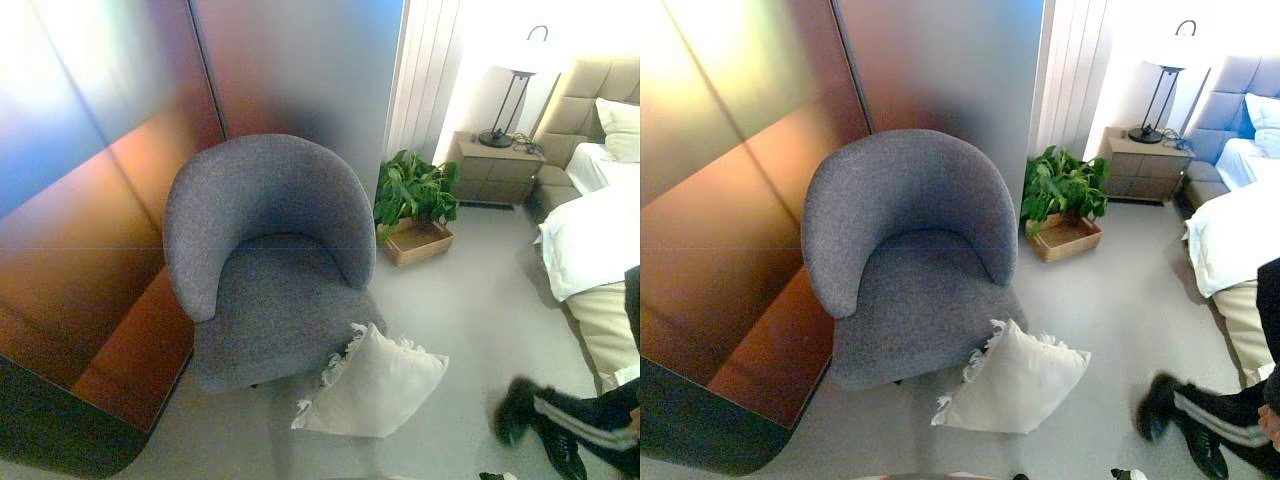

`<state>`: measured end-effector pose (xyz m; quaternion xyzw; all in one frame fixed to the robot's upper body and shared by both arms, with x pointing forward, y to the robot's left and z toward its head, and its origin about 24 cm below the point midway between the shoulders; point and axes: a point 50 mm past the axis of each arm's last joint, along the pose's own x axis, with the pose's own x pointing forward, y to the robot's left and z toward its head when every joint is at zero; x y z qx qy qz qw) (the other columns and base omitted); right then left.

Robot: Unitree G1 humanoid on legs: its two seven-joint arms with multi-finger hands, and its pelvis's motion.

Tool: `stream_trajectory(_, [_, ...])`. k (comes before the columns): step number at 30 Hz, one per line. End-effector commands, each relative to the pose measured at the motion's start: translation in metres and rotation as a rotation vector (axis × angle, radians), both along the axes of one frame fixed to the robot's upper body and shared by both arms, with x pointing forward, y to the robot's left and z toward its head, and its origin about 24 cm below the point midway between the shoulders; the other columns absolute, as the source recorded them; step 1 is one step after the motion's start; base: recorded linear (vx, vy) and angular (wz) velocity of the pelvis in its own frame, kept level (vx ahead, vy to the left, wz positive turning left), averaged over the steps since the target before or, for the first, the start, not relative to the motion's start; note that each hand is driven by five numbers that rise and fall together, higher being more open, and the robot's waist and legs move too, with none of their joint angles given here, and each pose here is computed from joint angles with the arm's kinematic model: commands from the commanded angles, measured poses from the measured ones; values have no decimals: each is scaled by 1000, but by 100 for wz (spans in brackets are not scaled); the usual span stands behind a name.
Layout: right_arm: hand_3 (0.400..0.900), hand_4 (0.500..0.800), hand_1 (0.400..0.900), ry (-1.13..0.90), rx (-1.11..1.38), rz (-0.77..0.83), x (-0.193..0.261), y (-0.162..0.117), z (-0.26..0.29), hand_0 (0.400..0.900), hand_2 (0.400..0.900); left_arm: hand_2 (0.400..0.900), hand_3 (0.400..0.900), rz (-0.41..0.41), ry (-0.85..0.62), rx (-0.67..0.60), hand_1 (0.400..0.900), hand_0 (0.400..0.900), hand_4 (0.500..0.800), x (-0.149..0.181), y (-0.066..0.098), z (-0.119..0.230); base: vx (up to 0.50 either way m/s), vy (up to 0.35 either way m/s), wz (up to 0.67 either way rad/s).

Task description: Pick up the pillow and put it on the sofa.

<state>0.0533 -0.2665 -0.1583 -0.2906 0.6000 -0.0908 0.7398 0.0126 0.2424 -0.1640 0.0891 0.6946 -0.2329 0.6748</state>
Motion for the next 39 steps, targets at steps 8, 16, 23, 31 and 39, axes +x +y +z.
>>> stream_trajectory(8, [900,800,900,-133,-82,63,43,-9,12,900,900,900,900,59,-186,-110,900,900,800,59,-19,3,20,-20,1])
stream_trajectory(16, [900,800,900,-265,-175,258,97,-16,34,900,900,900,900,56,-200,-58,900,900,800,71,-6,7,-33,-98,10])
stream_trajectory(23, [900,800,900,-416,-310,396,156,-28,72,900,900,900,900,70,-257,-18,900,900,800,103,3,17,-113,-102,23])
stream_trajectory(31, [900,800,900,-546,-416,416,204,-52,120,900,900,900,900,94,-311,-3,900,900,800,132,5,26,-68,-65,15])
stream_trajectory(39, [900,800,900,-705,-498,414,246,-67,178,900,900,900,900,137,-358,-9,900,900,800,152,0,32,-51,-6,2])
